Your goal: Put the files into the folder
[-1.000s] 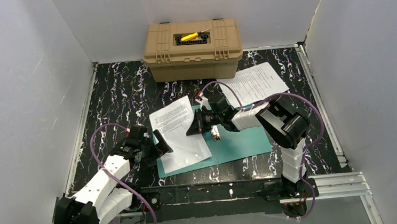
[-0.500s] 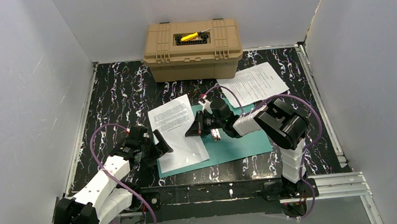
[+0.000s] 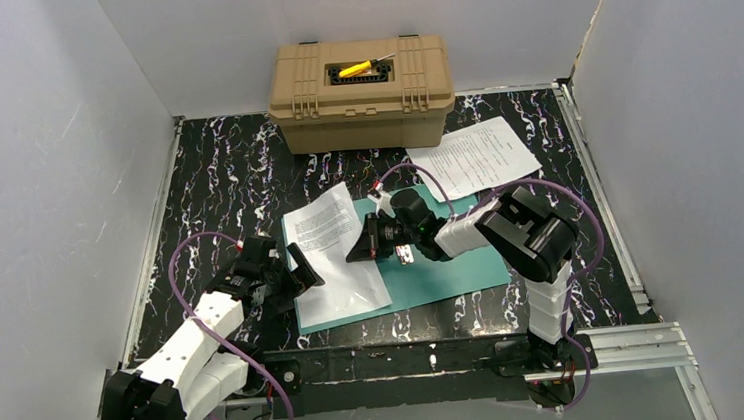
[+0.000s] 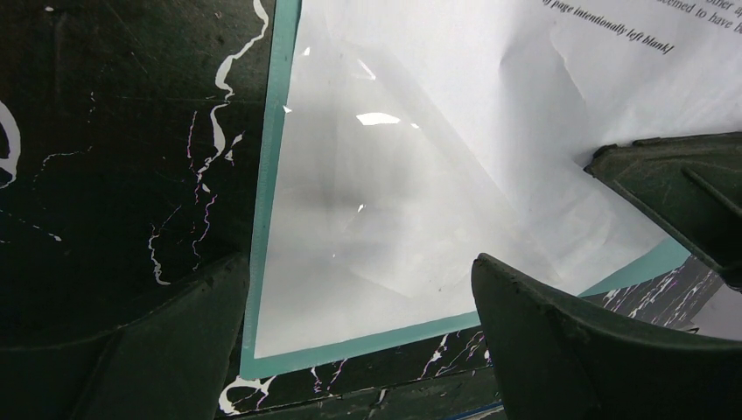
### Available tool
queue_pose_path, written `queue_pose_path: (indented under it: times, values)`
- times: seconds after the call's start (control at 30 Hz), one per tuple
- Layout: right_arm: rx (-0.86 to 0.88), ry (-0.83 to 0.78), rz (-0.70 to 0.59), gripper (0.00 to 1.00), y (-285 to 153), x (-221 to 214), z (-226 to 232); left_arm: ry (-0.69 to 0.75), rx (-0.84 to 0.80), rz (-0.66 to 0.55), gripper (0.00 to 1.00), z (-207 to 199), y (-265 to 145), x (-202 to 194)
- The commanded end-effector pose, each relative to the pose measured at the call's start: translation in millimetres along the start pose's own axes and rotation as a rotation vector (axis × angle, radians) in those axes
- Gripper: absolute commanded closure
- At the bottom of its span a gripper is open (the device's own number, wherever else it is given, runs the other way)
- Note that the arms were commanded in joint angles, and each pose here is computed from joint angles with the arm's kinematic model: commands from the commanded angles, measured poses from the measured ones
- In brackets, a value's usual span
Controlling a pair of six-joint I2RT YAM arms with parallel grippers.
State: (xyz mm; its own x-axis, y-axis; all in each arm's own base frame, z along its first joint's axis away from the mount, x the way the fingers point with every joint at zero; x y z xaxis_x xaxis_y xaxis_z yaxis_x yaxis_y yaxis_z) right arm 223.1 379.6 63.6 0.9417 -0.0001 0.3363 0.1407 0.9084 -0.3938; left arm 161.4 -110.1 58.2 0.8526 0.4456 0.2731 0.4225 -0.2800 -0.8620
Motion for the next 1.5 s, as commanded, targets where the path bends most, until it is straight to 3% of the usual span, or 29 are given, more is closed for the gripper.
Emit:
queue_pose_path:
  times: [0.0, 1.4, 1.47]
  values:
    - [0.010, -0.055, 0.002, 0.99, -8.8, -2.1, 10.9, -0.005, 0.094, 0.057, 0.02, 23.8, 6.1, -16.5]
    - [-0.085, -0.095, 0.062, 0.99, -15.3, -29.6, -1.5, 0.011, 0.127, 0.049, 0.02, 25.2, 15.1, -9.6]
    - [-0.116, -0.104, 0.044, 0.93, -16.8, -25.2, -2.6, 0.015, 0.129, 0.039, 0.02, 24.8, 12.6, -7.8]
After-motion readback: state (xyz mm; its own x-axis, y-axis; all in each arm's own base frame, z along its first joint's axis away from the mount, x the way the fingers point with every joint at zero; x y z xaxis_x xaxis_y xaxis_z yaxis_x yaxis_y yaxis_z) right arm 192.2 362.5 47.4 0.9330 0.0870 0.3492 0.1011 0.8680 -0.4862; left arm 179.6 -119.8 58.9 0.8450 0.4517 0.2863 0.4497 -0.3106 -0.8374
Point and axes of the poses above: each gripper's point midway between its finger pads, its own y axis out along the fingers, its own z axis along the line the jaws close on, x = y × z, the point moved 3 cm from there along -y, back along the fingers, and after that the axes turned 3 degrees about y, right-handed, at the moved point
